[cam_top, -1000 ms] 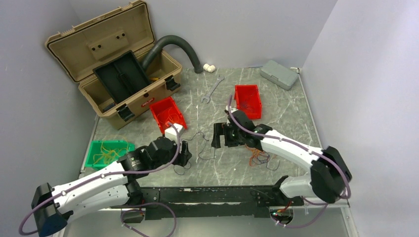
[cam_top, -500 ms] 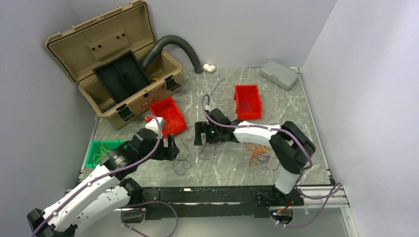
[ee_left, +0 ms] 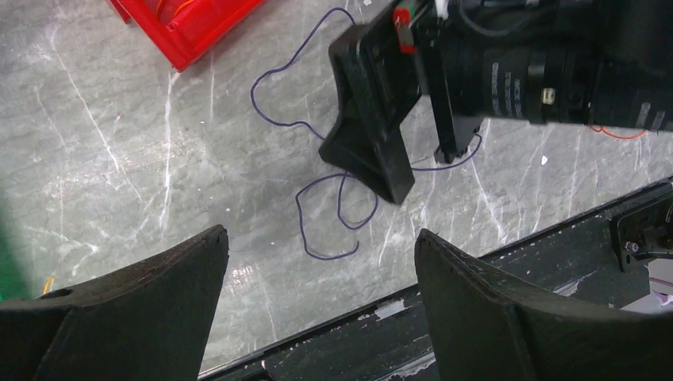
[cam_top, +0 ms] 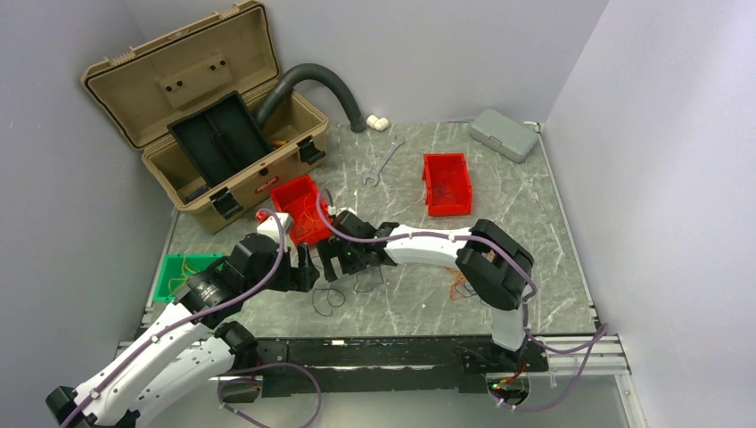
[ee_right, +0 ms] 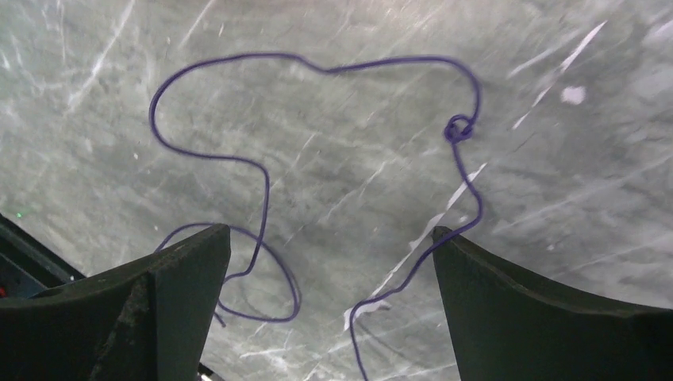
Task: Untangle the cables
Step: Pick up the cable at the center of the board.
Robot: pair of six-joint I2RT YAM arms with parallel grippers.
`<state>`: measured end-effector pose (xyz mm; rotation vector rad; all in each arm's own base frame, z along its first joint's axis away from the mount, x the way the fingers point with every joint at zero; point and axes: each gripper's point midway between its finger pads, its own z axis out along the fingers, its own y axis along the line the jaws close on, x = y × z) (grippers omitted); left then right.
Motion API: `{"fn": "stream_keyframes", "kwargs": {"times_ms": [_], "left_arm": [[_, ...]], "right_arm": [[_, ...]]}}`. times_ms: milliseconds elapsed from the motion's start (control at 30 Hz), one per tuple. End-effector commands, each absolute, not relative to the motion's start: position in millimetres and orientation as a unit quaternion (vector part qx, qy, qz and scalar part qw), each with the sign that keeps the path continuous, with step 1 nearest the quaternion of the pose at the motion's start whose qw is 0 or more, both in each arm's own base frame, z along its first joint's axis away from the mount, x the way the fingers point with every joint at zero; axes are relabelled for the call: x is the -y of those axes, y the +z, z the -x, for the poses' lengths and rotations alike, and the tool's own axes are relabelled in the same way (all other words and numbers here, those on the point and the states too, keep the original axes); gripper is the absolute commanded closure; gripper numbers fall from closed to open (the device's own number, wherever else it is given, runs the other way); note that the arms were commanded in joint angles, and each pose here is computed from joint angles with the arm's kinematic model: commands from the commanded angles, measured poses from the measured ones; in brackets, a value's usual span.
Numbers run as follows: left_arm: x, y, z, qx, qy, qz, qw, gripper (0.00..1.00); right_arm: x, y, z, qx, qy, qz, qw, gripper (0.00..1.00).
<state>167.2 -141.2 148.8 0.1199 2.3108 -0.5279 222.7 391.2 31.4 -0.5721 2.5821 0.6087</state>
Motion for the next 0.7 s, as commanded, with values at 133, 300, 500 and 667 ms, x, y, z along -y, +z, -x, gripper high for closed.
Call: {"fn": "stream_keyframes", "kwargs": {"times_ms": [133,300,500,667], "left_arm": [[141,164,-173,-0.896,-0.208,-0.053,0.39,0.1],[140,164,-173,-0.895,-0.21,-0.051,0.39,0.1],[137,166,-173,-0.894,-0.207,-0.046,0.395,0.09],[135,170,-174,-0.892,-0.206,-0.043,0.4,0.1]], "right_arm": [[-388,25,-208,-0.938,0.148,0.232,0.21,0.0],[-380,13,-206,-0.942,0.091,0.241,0.215,0.03],[-375,6,-208,-0.943,0.074,0.241,0.216,0.88],[-366,27,-216,-0.938,0.094,0.227,0.246,1.0]]}}
